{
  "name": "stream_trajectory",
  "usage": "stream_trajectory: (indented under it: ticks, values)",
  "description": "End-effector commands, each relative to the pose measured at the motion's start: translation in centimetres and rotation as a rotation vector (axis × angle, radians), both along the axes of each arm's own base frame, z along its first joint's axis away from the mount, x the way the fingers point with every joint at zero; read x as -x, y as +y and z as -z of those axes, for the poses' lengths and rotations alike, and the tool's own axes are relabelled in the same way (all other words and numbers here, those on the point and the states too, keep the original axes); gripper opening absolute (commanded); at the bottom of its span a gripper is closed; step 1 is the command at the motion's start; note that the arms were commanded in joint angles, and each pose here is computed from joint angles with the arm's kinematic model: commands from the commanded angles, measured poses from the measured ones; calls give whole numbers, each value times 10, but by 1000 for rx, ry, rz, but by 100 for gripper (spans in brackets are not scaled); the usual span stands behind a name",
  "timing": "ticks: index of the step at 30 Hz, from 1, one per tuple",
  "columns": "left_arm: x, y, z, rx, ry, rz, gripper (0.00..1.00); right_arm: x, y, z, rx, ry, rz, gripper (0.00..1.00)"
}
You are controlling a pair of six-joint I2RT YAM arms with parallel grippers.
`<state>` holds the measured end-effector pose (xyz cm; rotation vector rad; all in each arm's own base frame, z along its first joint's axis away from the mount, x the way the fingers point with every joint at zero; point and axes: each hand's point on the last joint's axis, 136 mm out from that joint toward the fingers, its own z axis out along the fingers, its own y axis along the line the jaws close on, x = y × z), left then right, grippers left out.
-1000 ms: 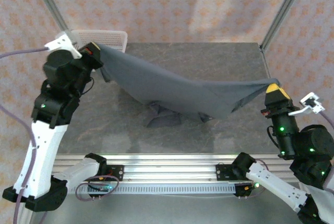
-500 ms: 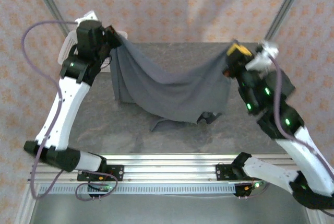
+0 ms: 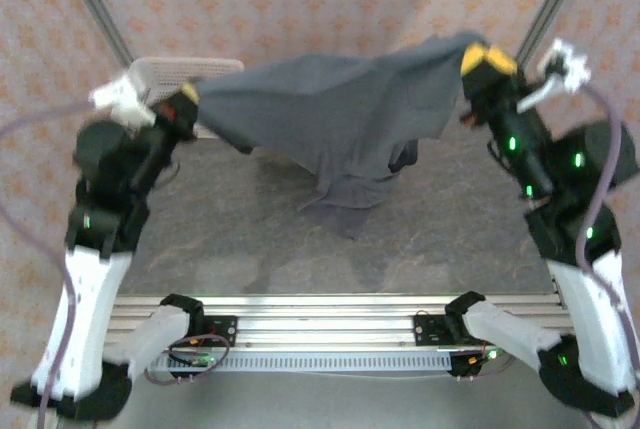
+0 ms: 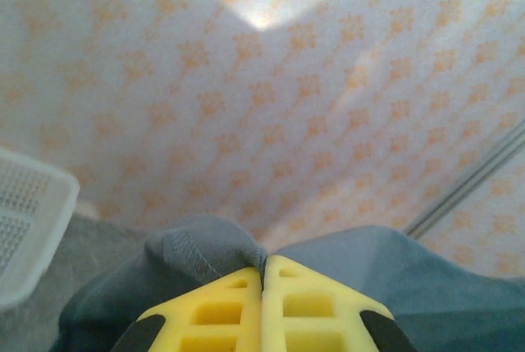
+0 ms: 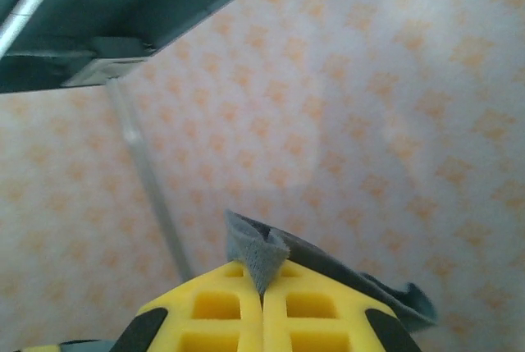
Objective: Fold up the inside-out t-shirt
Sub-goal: Flatten out the T-shirt at the center of the table.
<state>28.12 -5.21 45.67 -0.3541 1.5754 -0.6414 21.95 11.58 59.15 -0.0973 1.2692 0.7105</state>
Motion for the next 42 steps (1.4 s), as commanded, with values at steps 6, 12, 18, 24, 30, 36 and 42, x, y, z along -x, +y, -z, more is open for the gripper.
stream_trajectory:
  ticks: [6,12,18,24,30,36,42]
  values:
    - [36,-22,283,76,513,97,0,3,27,223,33,350,-175,0]
    - [70,-8,345,53,662,37,43,10,-13,284,1,465,11,0]
    - [57,3,310,-70,658,-10,53,12,-35,287,-7,485,124,0]
    - [31,22,329,-217,899,-141,46,16,-55,296,31,534,227,0]
    - [4,20,356,-180,947,-199,42,33,-103,313,-45,565,443,0]
    - [1,22,384,-211,1017,-213,42,48,-118,319,-60,557,483,0]
    - [-4,13,409,-186,1049,-177,43,43,-107,327,-60,573,438,0]
